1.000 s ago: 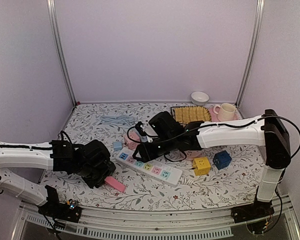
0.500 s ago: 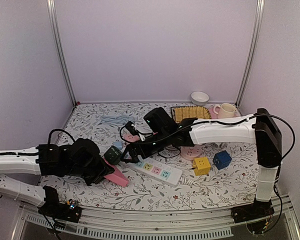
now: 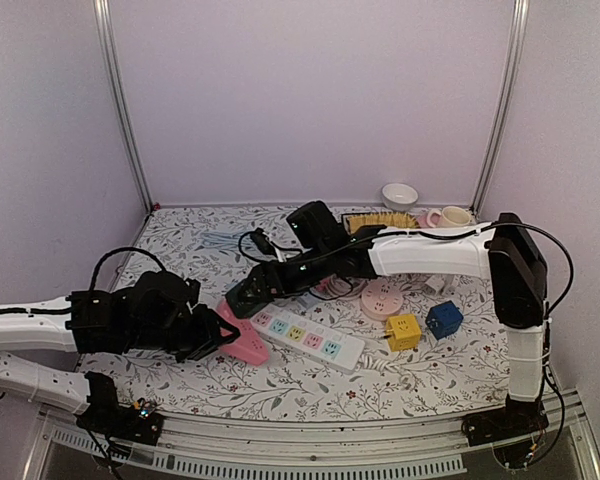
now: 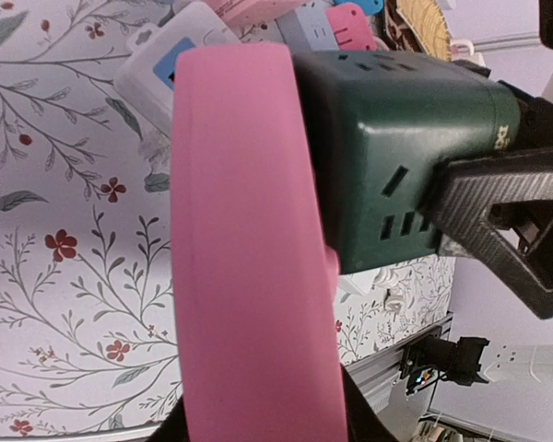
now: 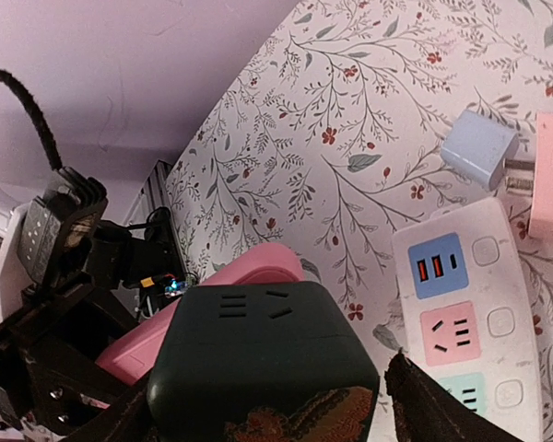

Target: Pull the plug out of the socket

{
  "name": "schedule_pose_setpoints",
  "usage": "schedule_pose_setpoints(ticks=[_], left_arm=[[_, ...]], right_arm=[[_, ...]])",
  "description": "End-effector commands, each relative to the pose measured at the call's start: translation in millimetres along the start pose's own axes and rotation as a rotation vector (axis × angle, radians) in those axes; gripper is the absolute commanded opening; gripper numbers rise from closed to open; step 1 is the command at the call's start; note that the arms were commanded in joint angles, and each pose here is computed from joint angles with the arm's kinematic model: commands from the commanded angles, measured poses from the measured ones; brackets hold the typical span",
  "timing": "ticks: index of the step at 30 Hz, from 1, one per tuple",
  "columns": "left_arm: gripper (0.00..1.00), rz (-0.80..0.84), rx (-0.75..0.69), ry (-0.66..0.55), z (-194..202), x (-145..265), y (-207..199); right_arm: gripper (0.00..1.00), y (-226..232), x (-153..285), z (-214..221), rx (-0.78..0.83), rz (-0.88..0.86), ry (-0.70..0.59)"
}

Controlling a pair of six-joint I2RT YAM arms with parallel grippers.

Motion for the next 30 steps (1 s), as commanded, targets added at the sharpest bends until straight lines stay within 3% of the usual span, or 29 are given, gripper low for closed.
schedule_pose_setpoints(ticks=[1, 6, 10, 17, 23, 30], left_arm=[[0.0, 0.118, -0.069, -0.029, -10, 2, -23], [0.0, 0.062, -0.048, 0.009, -12, -6, 2], [0.0, -0.07, 0.058, 0.052, -10, -14, 45], [0.0, -0.149, 0.089, 0.068, -16, -22, 66], [0.0, -0.253, 0.055, 0.074, -18, -21, 80], [0.0, -0.337, -0.001, 0.081, -24, -20, 82]], right_arm=[[0.69, 16, 1, -5, -0.014, -0.051, 0.004], [0.27, 19, 16, -16, -0.014, -0.026, -0.031], [0.09, 14, 50, -33, -0.009, 0.053, -0.103], [0.06, 1, 80, -34, 0.068, 0.229, -0.148], [0.05, -31, 111, -32, -0.009, 0.214, -0.139], [0.05, -33, 121, -28, -0.018, 0.203, -0.089]])
Point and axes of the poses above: each gripper's point midway between its finger pads, its own x axis back along the fingers, its own y axis along the line the jaws close on, z = x × y, the point moved 3 cm from there along x, back along the fingers, and after that the axes turned 7 degrees about -x, right-handed, at the moved point
